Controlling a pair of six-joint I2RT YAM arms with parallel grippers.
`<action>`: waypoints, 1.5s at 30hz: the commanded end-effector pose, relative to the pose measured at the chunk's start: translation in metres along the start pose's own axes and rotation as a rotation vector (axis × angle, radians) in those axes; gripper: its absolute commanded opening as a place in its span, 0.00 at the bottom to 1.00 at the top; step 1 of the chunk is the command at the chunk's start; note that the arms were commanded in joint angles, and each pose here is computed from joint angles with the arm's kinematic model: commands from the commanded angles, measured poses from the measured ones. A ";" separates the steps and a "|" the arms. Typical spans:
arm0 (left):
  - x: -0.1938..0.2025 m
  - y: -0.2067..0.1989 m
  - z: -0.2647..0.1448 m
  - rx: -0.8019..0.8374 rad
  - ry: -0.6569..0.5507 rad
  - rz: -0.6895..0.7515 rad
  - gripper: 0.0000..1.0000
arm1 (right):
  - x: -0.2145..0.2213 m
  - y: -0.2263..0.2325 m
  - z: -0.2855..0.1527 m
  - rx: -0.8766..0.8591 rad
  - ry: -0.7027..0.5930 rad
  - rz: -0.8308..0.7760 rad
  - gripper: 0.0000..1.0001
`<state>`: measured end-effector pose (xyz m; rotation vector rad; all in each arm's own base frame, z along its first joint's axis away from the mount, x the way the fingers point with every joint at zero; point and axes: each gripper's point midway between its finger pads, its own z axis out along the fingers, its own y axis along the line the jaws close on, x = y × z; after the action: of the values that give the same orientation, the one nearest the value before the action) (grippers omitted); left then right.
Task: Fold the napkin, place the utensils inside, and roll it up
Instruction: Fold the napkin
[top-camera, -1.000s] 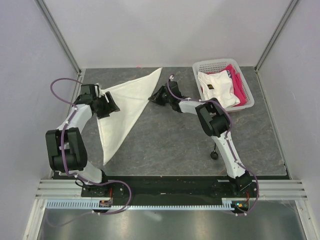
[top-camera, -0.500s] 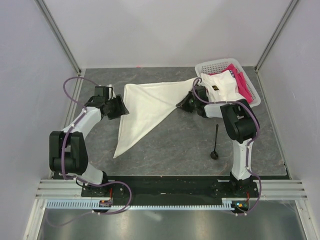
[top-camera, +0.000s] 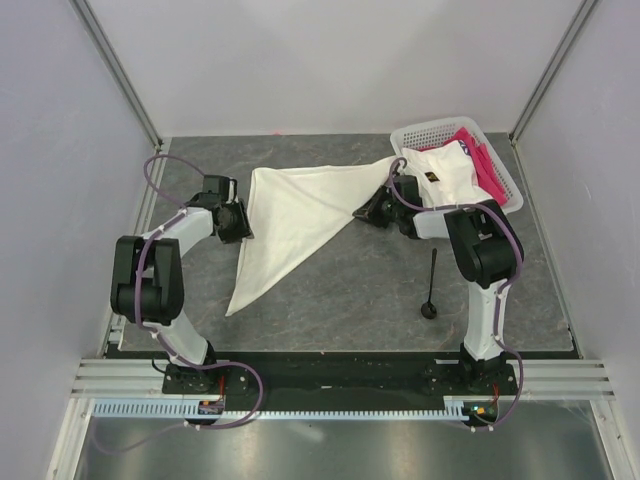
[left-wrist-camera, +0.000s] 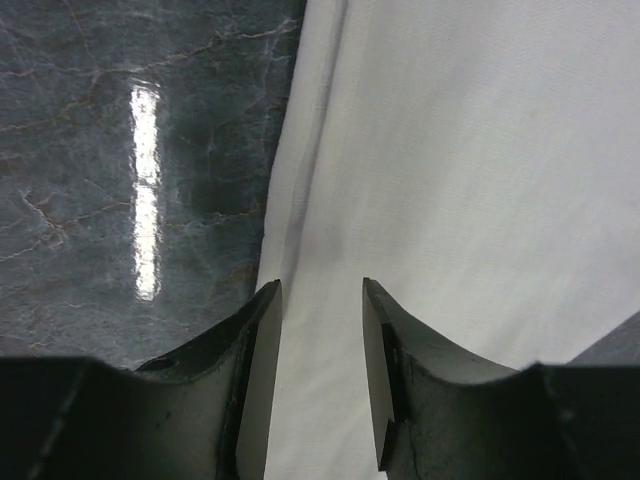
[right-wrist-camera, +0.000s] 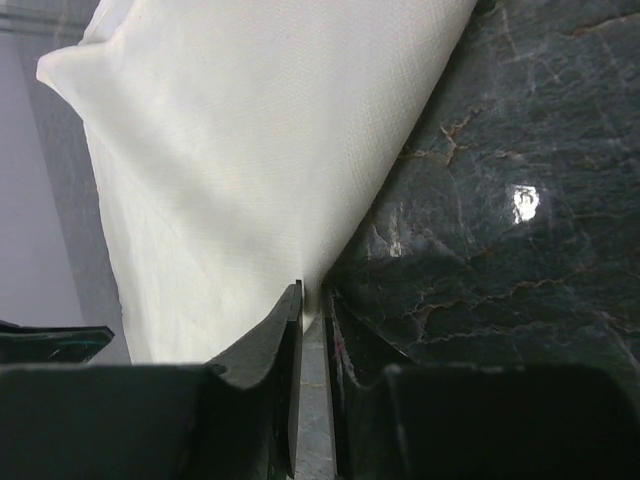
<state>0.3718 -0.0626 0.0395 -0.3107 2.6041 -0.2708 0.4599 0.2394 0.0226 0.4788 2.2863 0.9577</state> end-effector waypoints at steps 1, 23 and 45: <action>-0.018 0.006 0.002 -0.051 -0.036 0.084 0.43 | 0.007 -0.004 -0.012 0.020 0.020 -0.053 0.22; -0.006 0.004 0.015 -0.035 0.015 0.100 0.27 | 0.011 -0.006 -0.011 0.021 0.041 -0.061 0.22; 0.001 -0.002 0.023 -0.010 0.047 0.138 0.05 | 0.014 -0.011 -0.008 0.028 0.049 -0.055 0.22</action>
<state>0.3736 -0.0612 0.0184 -0.2142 2.6717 -0.2049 0.4489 0.2382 0.0231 0.4607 2.3137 0.9648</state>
